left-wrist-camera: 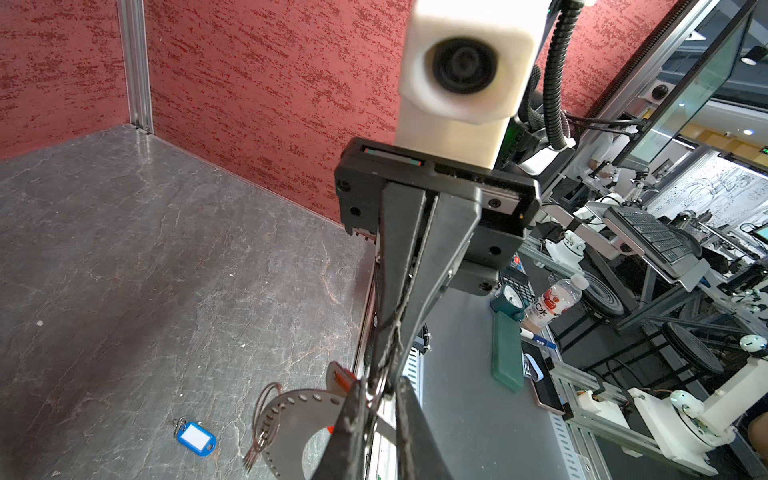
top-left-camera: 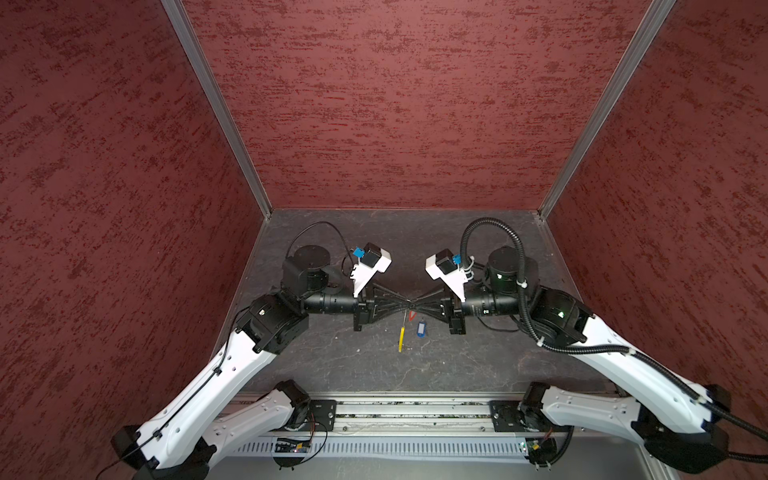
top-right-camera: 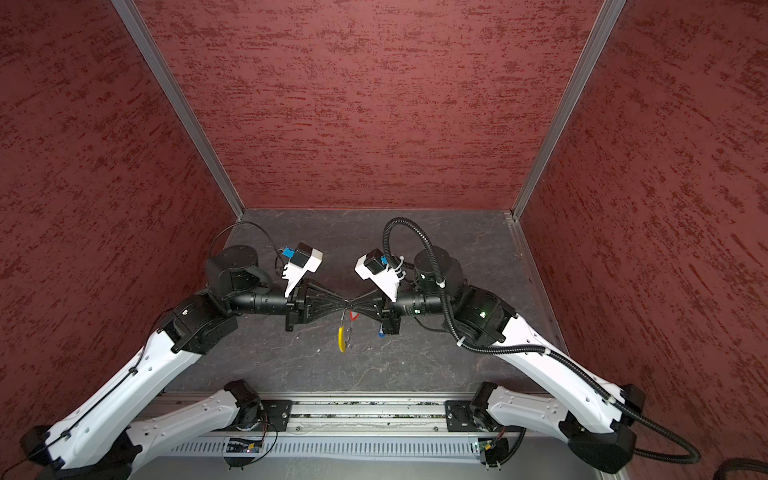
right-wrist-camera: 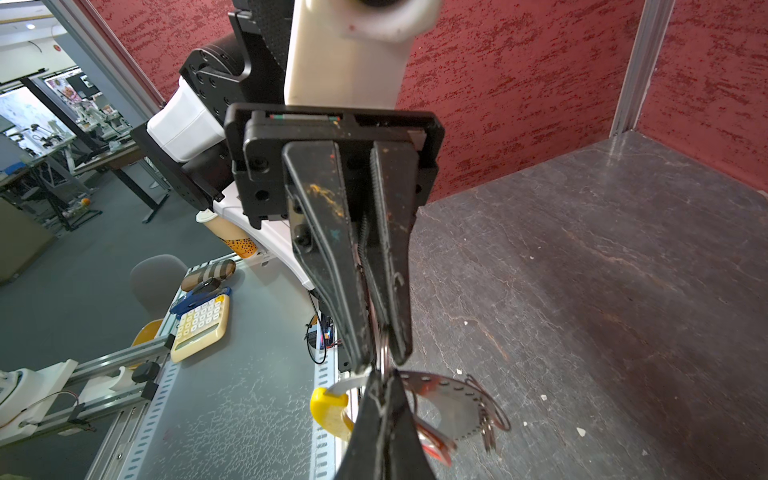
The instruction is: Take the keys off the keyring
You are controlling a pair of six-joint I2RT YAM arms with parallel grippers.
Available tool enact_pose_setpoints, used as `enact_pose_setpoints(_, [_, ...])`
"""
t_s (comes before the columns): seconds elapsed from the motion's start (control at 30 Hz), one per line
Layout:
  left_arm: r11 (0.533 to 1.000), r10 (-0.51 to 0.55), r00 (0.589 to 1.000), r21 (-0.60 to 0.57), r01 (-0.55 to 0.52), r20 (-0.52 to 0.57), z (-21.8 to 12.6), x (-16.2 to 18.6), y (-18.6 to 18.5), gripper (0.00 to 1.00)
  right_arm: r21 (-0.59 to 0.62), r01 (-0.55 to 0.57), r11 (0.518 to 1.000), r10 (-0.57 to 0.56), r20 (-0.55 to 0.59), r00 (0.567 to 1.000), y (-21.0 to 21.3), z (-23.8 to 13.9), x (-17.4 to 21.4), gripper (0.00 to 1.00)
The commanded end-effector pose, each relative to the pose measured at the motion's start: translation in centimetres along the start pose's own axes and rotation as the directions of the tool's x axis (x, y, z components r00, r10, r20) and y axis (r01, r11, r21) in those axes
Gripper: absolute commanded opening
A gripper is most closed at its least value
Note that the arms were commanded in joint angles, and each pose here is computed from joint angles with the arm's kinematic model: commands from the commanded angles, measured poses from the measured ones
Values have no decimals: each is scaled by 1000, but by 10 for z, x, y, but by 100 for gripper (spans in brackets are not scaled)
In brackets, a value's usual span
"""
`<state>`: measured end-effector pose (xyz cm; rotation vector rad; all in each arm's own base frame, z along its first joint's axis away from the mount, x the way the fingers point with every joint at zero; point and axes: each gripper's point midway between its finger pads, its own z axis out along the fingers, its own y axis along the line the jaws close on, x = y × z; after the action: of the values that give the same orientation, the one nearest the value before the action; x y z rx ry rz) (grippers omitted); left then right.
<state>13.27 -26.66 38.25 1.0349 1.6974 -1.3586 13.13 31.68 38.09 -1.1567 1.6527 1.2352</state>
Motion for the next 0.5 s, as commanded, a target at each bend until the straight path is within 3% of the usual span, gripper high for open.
enact_pose_setpoints(0.0, [998, 53, 998, 24, -54, 29, -3, -13, -11, 14, -10, 40, 999, -40, 23, 999, 2, -1, -8, 0])
enact_pose_setpoints(0.3, [998, 50, 998, 28, -50, 26, -2, -12, -12, 0, -6, 36, 999, -35, 25, 999, 0, 1, -9, 0])
enact_pose_setpoints(0.47, [999, 49, 999, 14, -49, 18, -3, -13, -16, 0, -1, 34, 999, -34, 31, 999, -2, 2, -9, 0])
